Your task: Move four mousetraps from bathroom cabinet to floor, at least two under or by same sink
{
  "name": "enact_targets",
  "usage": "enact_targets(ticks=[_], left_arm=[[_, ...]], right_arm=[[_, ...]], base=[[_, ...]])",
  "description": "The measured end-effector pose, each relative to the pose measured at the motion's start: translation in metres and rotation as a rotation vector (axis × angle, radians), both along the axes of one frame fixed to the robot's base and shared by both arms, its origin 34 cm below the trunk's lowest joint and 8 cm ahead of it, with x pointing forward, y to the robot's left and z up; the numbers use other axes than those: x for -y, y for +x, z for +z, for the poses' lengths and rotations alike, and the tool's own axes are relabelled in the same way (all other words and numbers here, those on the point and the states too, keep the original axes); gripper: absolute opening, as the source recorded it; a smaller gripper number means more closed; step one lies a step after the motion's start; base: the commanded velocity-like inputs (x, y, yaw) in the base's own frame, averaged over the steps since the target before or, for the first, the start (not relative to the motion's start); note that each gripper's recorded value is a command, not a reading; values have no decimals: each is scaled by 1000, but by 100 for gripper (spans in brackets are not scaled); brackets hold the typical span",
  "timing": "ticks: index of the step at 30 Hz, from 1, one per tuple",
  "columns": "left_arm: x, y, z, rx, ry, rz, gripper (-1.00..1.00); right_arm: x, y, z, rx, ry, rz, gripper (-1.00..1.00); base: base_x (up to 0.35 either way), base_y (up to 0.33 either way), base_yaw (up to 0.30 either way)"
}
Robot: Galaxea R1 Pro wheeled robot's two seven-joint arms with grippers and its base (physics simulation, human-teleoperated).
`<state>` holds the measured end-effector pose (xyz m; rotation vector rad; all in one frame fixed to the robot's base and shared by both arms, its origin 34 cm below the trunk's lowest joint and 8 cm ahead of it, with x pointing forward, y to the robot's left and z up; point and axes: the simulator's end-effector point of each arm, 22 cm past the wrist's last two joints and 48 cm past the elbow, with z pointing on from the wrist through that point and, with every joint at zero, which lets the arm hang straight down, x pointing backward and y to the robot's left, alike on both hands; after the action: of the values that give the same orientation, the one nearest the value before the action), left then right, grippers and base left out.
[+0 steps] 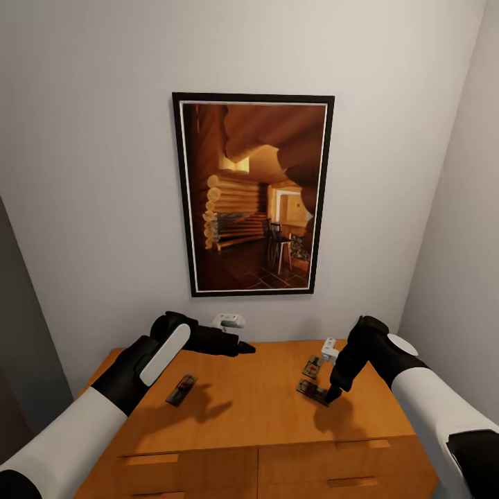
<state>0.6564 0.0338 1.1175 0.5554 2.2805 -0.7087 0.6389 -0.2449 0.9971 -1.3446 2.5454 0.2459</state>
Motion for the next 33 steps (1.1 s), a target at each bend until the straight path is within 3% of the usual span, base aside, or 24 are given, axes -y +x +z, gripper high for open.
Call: enact_targets(ticks=[12,33], left_arm=[[0,0,1,2,0,0,100],[0,0,0,2,3,0,100]], right_arm=[[7,11,0,50,-33,-16,100],[5,10,-1,45,-33,-9,100]], base=[[0,0,0],[39,-41,0]])
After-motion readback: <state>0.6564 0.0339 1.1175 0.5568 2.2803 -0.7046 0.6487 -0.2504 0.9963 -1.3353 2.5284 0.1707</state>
